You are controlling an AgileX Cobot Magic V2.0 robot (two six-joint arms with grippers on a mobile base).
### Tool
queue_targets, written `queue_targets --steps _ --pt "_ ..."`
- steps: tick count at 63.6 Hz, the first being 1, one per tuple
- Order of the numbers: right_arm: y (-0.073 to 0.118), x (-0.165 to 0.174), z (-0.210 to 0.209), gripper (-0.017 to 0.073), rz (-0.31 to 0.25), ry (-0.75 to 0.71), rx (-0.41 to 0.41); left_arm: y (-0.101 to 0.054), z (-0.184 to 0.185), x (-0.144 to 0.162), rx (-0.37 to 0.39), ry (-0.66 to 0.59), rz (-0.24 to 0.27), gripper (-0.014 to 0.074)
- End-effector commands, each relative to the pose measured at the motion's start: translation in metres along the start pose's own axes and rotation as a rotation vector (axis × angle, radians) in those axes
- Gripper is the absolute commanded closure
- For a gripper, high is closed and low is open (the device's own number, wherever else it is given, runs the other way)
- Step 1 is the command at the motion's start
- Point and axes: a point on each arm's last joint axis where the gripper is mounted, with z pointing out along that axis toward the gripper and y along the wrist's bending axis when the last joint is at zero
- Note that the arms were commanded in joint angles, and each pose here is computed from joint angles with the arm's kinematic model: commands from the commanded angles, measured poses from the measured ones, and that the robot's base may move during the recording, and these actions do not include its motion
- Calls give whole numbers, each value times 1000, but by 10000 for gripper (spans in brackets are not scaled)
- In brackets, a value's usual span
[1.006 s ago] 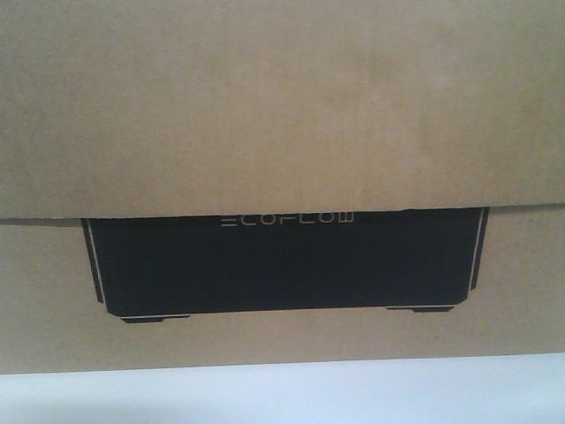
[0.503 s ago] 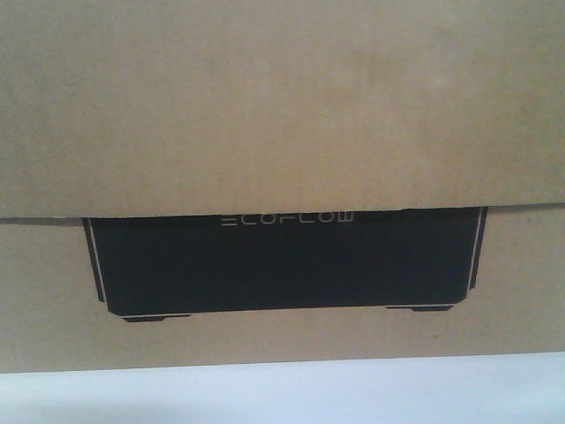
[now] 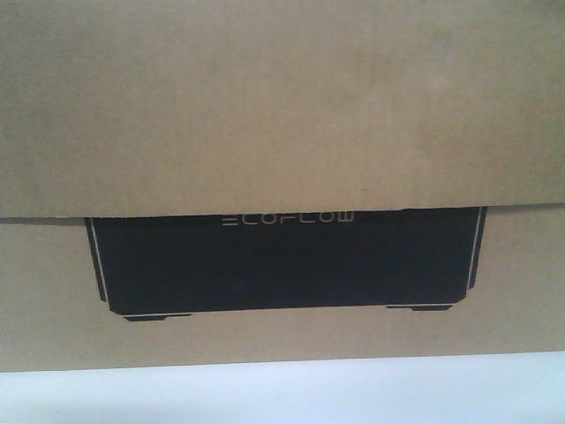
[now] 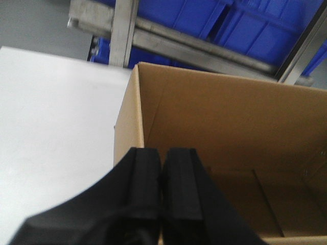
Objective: Grab box from left shelf to table start
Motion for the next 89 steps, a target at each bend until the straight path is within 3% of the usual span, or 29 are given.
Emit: queue_targets --steps 1,11,23,31,36,81,89 --pt "-1 1 -14 503 -1 -155 -4 -1 -10 7 56 -210 -10 600" --pt "-5 35 -24 503 -1 -221 -3 5 -18 46 93 -360 -9 600" --pt "-11 74 -30 503 -1 -254 0 12 -23 89 86 -335 6 600" --pt "-12 88 -33 503 -1 -289 -1 15 -25 106 72 -335 70 600" --pt "-13 91 -34 503 -1 -299 -1 15 -27 109 65 -340 99 600" --pt "-13 93 -34 503 -1 -294 -1 15 -27 109 66 -341 99 600" --pt "-16 99 -33 503 0 -312 31 15 -27 109 66 -341 99 600"
